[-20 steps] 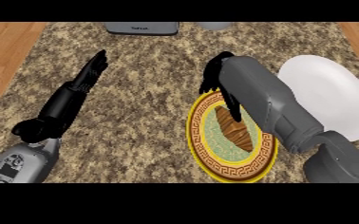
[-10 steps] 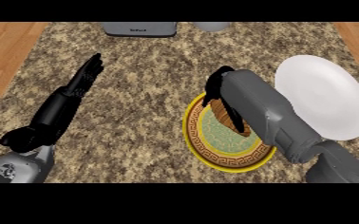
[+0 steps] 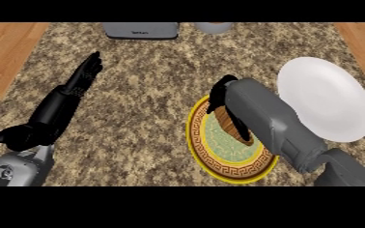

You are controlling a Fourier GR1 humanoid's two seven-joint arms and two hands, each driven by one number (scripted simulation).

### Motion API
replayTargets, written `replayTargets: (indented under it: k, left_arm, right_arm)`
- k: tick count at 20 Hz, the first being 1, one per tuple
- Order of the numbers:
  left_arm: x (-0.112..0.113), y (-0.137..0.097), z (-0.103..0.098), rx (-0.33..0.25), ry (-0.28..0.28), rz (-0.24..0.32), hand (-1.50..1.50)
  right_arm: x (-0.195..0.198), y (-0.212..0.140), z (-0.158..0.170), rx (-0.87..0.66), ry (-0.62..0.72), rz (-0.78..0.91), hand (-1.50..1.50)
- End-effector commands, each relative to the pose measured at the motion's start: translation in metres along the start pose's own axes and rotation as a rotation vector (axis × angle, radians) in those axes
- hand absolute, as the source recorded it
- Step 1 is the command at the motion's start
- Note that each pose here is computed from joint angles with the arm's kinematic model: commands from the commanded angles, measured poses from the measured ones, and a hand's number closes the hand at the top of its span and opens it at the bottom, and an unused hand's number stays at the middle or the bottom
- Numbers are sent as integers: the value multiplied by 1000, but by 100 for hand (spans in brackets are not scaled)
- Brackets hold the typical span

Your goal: Pick the croissant from the plate and place it in the plate

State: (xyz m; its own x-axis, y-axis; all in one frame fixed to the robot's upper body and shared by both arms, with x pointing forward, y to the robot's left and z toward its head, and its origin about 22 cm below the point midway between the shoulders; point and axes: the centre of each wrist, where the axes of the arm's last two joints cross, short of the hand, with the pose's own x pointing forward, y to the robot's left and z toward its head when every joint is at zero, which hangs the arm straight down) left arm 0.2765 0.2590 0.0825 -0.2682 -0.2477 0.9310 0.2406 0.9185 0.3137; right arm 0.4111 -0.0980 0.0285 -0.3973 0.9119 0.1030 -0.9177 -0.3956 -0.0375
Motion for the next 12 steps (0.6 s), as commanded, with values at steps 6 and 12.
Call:
replayTargets:
  k: [6,12]
  left_arm:
    - [-4,-6,1,16,5,-12,0]
    - [0,-8,1,8,-2,4,0]
  right_arm:
    - [-11,28,-29,137,-21,47,-150]
    - [-11,45,-39,64,-148,88,150]
